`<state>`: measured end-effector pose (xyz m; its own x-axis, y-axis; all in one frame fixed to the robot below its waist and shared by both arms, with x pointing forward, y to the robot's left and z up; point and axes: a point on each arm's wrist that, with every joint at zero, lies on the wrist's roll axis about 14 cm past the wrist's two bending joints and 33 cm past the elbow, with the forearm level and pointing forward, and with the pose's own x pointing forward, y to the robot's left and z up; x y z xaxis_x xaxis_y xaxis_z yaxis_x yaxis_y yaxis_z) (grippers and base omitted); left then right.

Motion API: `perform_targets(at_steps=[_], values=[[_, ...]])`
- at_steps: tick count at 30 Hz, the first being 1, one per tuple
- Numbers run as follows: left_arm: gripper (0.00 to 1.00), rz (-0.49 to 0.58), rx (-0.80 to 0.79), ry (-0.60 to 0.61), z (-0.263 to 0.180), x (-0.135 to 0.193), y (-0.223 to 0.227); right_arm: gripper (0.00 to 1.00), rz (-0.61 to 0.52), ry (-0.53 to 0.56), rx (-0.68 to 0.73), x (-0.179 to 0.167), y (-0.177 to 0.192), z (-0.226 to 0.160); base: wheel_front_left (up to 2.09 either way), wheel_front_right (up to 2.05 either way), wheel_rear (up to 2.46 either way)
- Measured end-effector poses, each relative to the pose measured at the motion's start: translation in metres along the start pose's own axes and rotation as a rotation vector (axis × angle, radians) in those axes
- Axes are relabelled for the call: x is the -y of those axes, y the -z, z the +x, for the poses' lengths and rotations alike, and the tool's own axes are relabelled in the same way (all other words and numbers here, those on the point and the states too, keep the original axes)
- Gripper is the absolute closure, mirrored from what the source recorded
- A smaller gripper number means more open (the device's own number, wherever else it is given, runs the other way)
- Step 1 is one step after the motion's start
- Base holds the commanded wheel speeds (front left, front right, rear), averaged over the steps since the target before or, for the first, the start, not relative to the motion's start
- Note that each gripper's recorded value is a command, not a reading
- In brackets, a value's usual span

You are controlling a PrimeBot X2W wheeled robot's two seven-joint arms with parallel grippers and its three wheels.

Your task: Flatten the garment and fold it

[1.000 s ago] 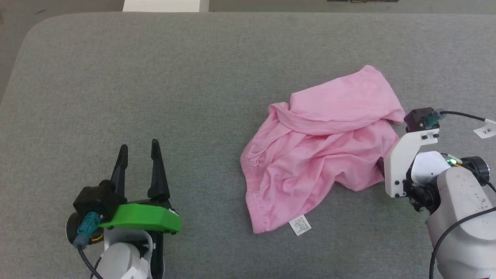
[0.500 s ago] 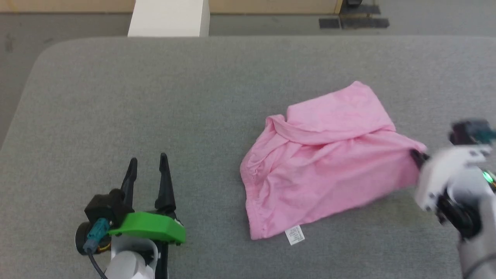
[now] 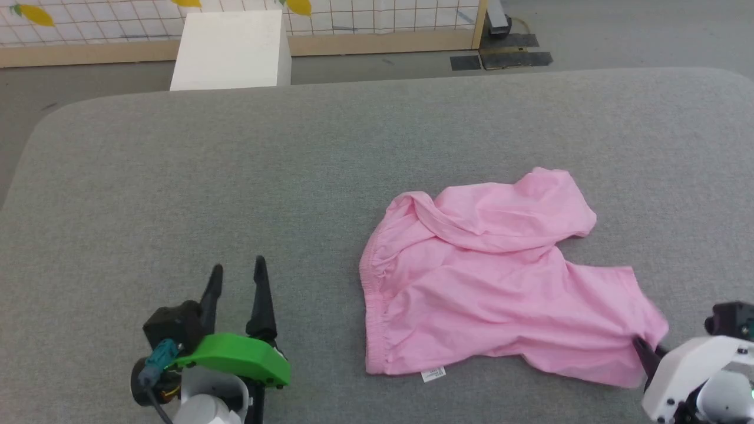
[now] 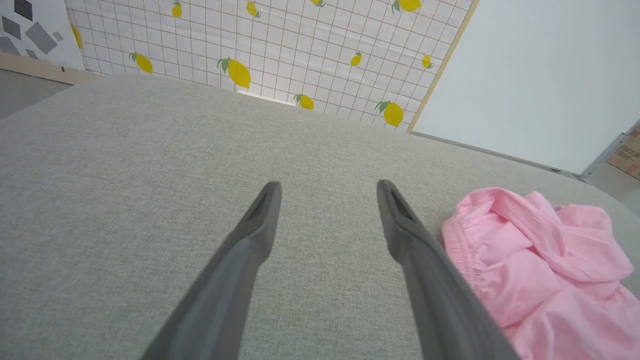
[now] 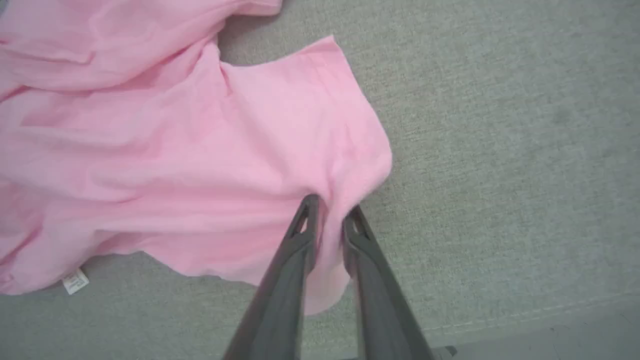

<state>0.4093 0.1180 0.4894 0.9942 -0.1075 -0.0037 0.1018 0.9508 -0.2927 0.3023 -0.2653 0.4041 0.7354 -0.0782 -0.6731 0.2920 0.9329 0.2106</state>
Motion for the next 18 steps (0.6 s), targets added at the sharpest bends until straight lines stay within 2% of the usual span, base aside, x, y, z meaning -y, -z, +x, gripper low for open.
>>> perform_targets(at_steps=[7, 14, 15, 18], values=[[0.00, -0.035, -0.220, 0.068, -0.005, 0.025, 0.038, 0.00, 0.008, 0.003, 0.164, 0.000, -0.042, -0.002, 0.00, 0.00, 0.00], [0.00, 0.006, -0.524, 0.201, -0.029, 0.074, 0.075, 0.00, 0.005, 0.030, 0.180, 0.008, -0.048, -0.003, 0.00, 0.00, 0.00], [0.00, 0.015, -0.637, 0.256, -0.042, 0.092, 0.087, 0.00, 0.009, 0.032, 0.177, 0.009, -0.048, -0.002, 0.00, 0.00, 0.00], [0.00, 0.034, -0.733, 0.271, -0.053, 0.097, 0.102, 0.00, 0.016, 0.030, 0.175, 0.008, -0.046, 0.000, 0.00, 0.00, 0.00]])
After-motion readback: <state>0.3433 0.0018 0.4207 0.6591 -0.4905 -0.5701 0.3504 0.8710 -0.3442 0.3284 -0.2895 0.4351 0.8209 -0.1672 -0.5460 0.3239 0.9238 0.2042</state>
